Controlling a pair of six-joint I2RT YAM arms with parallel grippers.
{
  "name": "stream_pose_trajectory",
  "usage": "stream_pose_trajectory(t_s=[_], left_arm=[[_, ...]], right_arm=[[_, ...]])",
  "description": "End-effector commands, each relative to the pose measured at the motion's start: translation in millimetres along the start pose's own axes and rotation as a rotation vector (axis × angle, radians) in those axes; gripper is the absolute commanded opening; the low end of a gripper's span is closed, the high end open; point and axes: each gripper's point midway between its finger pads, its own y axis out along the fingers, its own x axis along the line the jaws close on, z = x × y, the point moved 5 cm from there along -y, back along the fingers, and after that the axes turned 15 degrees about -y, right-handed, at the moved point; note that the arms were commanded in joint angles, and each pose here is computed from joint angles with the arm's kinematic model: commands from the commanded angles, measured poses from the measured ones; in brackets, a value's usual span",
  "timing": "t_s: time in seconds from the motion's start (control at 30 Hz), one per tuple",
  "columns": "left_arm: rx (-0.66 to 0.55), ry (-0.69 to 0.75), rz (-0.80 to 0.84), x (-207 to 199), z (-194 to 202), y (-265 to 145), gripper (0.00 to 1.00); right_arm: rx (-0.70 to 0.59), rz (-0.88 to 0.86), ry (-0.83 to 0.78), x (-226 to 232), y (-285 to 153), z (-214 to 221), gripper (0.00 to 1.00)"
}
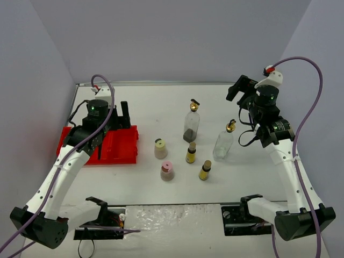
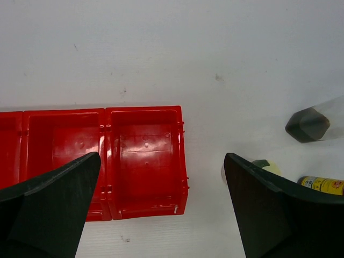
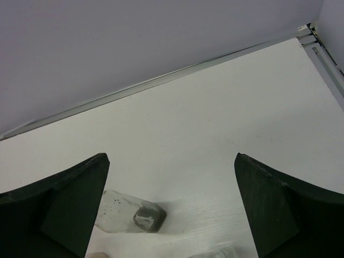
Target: Organize the condiment bottles
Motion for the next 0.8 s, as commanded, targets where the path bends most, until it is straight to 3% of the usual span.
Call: stream_pose_trajectory(t_s=[0.0,0.2,0.4,0.77], left_arm=[[-0.072,-0.013,0.075,-21.8,-25.3,-7.2,0.97],[-0.046,0.023,0.164,-60.1,-31.9,5.4,0.97],[-0.036,0.137,0.217,-126.9,-38.1,19.9,0.97],[0.055,0.197,0.414,-201.2,4.0,49.4,0.97]], right_arm=[[-0.090,0.047,0.009,-4.6,-4.9,-30.1,1.00],[-0.107,0.177,0.022,-21.9,-7.0,-32.6,1.00],[-0.065,0.316,0.033,-41.3,2.5,-32.0,1.00],[-0.063,0.427,0.041,-62.6,-12.7,-24.2,1.00]])
